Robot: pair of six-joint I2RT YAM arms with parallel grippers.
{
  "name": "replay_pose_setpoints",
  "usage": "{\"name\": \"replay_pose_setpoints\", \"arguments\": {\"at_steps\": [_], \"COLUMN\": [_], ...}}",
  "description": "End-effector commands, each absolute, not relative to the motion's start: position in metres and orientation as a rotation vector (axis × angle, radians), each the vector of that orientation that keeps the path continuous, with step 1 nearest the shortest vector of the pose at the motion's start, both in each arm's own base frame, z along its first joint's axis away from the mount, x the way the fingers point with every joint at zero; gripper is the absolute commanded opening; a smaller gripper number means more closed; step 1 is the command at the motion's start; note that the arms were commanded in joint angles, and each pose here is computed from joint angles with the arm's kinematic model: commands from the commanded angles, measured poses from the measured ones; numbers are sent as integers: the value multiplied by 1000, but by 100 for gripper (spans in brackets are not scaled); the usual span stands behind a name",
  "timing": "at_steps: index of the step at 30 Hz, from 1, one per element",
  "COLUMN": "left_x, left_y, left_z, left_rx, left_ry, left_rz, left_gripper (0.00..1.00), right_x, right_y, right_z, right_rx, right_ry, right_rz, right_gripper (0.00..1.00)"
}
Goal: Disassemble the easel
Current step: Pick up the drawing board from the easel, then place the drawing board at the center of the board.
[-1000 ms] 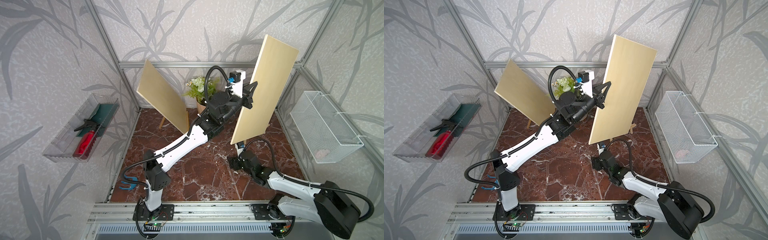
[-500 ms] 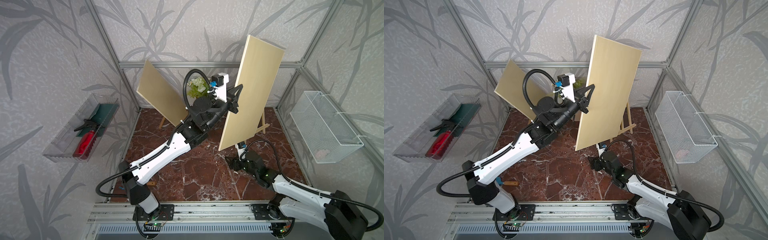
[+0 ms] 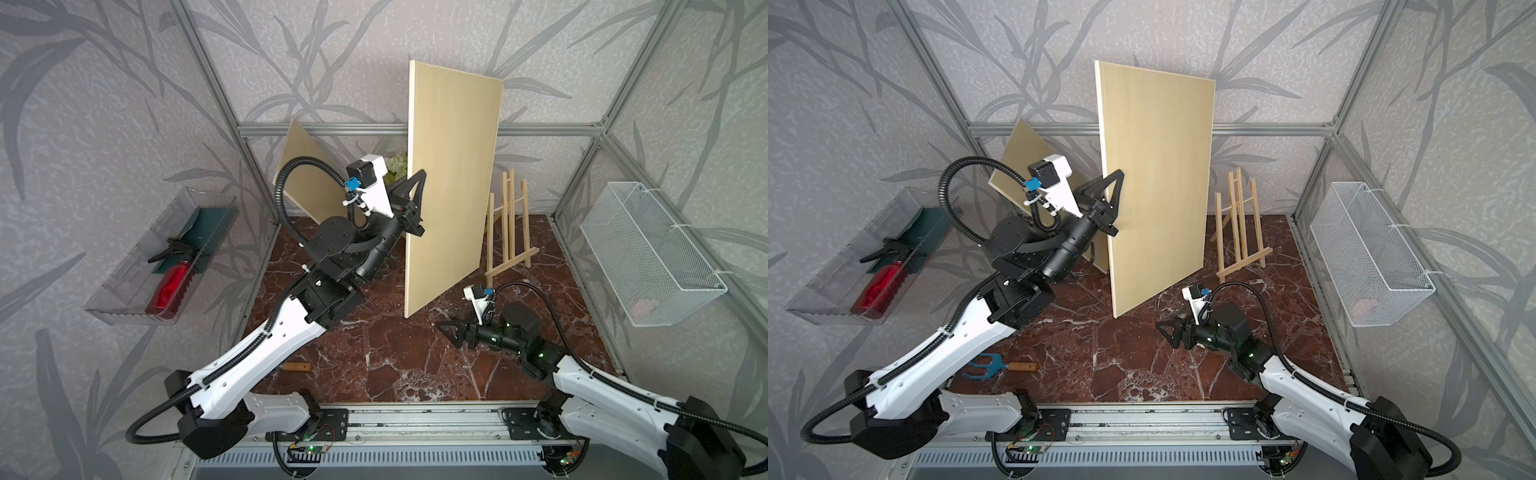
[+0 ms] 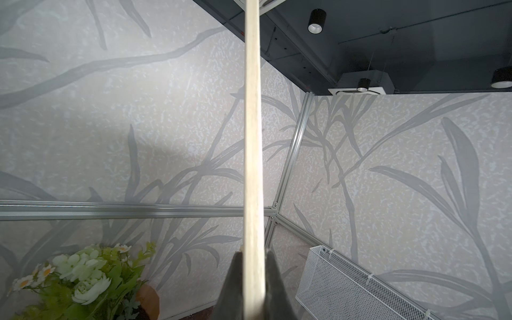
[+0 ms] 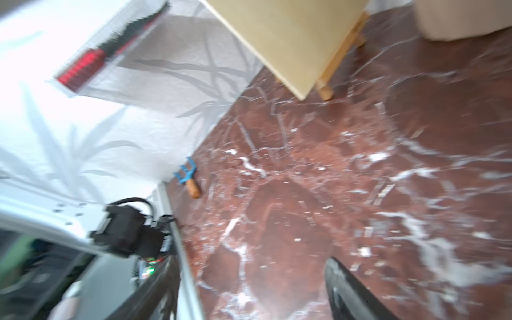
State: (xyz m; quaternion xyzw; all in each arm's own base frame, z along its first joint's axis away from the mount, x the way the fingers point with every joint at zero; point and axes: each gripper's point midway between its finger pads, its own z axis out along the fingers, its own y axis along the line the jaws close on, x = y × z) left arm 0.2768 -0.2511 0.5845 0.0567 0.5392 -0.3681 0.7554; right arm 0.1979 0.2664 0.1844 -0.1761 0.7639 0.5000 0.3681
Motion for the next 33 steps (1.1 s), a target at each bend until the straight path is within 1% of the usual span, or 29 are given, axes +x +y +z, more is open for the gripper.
{"name": "replay_pose_setpoints", "arguments": {"at_steps": [1, 6, 10, 14, 17, 20, 24, 27, 33], "left_x": [223, 220, 222, 220, 219, 220, 221, 222, 219], "left_y": [-173, -158, -150, -145, -138, -134, -132, -131, -126], "left_z": [669, 662, 657, 657, 658, 655, 652, 649, 643], "left_rx": [-66, -104, -136, -153, -182, -213, -235, -252, -274], "left_ry": [833, 838, 841, 834, 826, 823, 823, 818, 811], "left_rz": [-891, -865, -858, -866, -872, -879, -893, -911, -932], "left_gripper": [0, 0, 0, 0, 0, 0, 0, 0, 0], "right_x": [179, 169, 162, 159, 158, 163, 170, 176, 184], "right_y": [285, 298, 304, 307, 311, 318, 326, 337, 343], "right_z": [225, 249, 258, 262, 274, 282, 299, 313, 344], "right_rx": [-415, -307, -245, -171, -127, -72, -22, -9, 24], "right_ry": [1876, 1813, 1792, 1760, 1708, 1692, 1610, 1558, 1409], "right_rz": [1538, 1745, 1853, 1906, 1952, 1966, 1999, 2039, 2102], "right_gripper": [82, 82, 82, 84, 87, 90, 90, 88, 81]}}
